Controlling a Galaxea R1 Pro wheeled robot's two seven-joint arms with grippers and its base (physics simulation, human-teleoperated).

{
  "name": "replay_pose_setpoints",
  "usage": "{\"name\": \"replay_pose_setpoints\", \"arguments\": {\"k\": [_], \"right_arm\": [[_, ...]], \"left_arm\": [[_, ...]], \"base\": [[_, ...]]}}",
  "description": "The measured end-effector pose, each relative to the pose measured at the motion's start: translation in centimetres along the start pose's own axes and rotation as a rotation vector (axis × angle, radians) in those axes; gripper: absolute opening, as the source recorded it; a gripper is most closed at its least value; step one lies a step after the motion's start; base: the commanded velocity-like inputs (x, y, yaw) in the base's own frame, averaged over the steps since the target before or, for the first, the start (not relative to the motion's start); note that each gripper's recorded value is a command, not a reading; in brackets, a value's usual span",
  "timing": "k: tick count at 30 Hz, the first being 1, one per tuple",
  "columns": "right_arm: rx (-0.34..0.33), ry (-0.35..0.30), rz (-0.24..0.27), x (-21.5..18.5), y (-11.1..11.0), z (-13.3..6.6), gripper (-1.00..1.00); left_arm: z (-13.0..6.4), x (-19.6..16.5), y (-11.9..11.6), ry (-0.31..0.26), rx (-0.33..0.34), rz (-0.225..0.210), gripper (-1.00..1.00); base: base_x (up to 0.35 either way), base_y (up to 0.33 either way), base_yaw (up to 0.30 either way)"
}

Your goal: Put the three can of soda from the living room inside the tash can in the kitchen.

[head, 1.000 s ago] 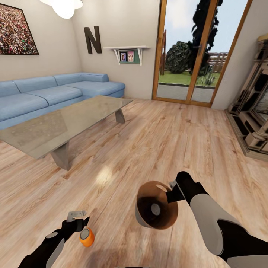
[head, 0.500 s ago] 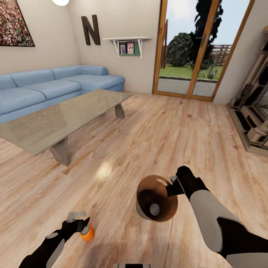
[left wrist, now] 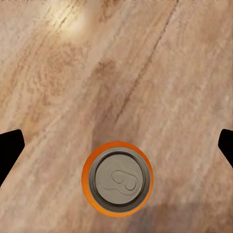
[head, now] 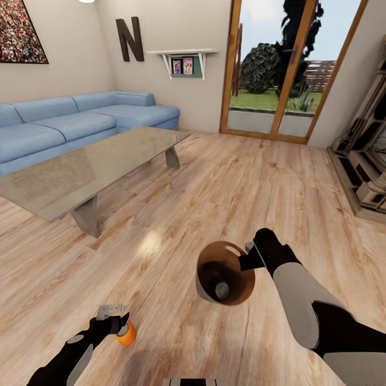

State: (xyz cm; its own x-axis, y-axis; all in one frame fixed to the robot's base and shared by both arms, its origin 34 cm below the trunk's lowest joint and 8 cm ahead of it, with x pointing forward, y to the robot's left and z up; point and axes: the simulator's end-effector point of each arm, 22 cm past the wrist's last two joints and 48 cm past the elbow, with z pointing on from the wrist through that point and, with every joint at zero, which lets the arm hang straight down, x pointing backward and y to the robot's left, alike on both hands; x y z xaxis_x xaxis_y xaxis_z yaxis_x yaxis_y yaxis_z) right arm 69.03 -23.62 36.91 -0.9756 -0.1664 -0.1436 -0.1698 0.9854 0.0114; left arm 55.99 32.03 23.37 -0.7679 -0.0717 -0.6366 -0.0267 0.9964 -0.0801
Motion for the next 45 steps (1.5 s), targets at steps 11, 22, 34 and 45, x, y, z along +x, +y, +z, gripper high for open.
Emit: {"name": "replay_pose_setpoints", "arguments": {"k": [11,22,34,45], "right_arm": [[0.006,0.001,-0.004,-0.9,-0.3,0.5,-1.00],[-0.001,0.027,0.000,-0.4,-0.3,2.1,-1.00],[0.001,0.029,-0.001,-0.3,-0.3,2.2,-1.00],[0.001,0.028,-0.002,-0.3,-0.3,2.2,-1.00]], "left_arm": [[0.5,1.5,0.0,0.030,0.001,0.005,1.00],[1.1,3.0,0.0,0.057,0.002,0.006,1.00],[1.1,2.8,-0.1,0.055,0.004,0.006,1.00],[1.1,2.6,-0.1,0.050,0.004,0.006,1.00]], "base": [[0.000,0.000,0.000],[0.000,0.000,0.000],[0.088,0.000,0.000],[0.071,0.000,0.000]]}}
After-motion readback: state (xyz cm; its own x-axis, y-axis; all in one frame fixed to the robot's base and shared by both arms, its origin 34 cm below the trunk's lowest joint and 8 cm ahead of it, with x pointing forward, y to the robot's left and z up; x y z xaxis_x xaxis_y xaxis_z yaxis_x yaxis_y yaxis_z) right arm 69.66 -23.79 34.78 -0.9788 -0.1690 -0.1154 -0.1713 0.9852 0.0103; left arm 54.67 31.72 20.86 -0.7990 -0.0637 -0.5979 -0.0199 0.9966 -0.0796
